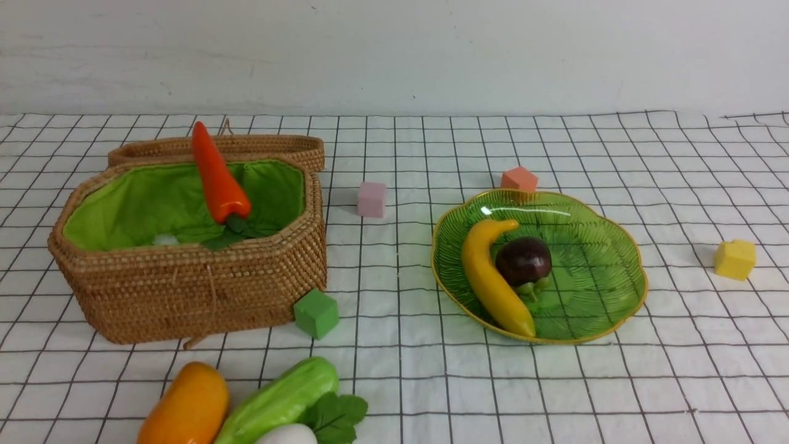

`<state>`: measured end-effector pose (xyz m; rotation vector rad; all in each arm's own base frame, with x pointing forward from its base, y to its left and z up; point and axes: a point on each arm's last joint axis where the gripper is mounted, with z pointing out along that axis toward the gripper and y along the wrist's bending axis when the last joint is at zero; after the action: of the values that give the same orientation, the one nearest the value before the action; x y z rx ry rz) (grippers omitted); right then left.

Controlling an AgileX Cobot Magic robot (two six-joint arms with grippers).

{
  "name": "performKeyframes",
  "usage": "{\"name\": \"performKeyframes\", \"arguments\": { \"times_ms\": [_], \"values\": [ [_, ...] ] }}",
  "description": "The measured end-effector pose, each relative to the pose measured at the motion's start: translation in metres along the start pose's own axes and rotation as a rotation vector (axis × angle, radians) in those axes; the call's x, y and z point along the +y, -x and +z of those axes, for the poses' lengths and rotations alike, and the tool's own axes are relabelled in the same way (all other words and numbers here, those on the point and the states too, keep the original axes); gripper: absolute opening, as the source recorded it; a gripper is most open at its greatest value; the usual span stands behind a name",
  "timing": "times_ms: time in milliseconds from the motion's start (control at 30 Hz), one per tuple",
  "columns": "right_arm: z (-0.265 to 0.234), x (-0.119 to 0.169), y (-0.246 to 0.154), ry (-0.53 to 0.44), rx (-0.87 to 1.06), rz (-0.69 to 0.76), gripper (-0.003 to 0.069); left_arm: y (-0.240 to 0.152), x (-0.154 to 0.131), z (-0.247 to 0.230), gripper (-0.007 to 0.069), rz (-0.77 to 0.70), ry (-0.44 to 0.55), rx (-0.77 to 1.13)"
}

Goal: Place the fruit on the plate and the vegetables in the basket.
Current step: Take a daikon with your left arm and place it on the basket on the left.

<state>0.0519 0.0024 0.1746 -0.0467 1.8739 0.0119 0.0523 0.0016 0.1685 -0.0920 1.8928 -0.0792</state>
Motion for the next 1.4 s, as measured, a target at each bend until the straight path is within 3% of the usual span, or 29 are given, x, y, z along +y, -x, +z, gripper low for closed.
{"name": "performKeyframes", "arguments": {
  "times_ms": [500, 767, 933, 1067, 1233, 1267, 1367, 1400],
  "values": [
    [0.0, 0.0, 0.0, 0.001, 0.0, 0.0, 0.0036, 0.004, -0.002, 0.0, 0.0239, -0.031, -0.021, -0.045],
    [0.0, 0.0, 0.0, 0.001, 0.0, 0.0, 0.0042, 0.039, -0.01, -0.009, 0.0239, -0.167, -0.153, -0.433],
    [0.0, 0.0, 0.0, 0.001, 0.0, -0.001, 0.0051, 0.072, -0.013, -0.035, 0.0239, -0.369, -0.331, -0.82],
    [0.0, 0.0, 0.0, 0.001, 0.0, -0.001, 0.0057, 0.121, -0.018, -0.07, 0.0239, -0.395, -0.377, -0.891],
    [0.0, 0.0, 0.0, 0.001, 0.0, -0.001, 0.0062, 0.191, -0.024, -0.103, 0.0239, -0.326, -0.29, -0.782],
    [0.0, 0.0, 0.0, 0.001, 0.0, -0.001, 0.0067, 0.214, -0.024, -0.1, 0.0239, -0.283, -0.201, -0.646],
    [0.0, 0.0, 0.0, 0.001, 0.0, -0.001, 0.0069, 0.228, -0.022, -0.086, 0.0239, -0.246, -0.089, -0.447],
    [0.0, 0.0, 0.0, 0.001, 0.0, -0.001, 0.0071, 0.23, -0.02, -0.07, 0.0239, -0.21, -0.012, -0.281]
  ]
}}
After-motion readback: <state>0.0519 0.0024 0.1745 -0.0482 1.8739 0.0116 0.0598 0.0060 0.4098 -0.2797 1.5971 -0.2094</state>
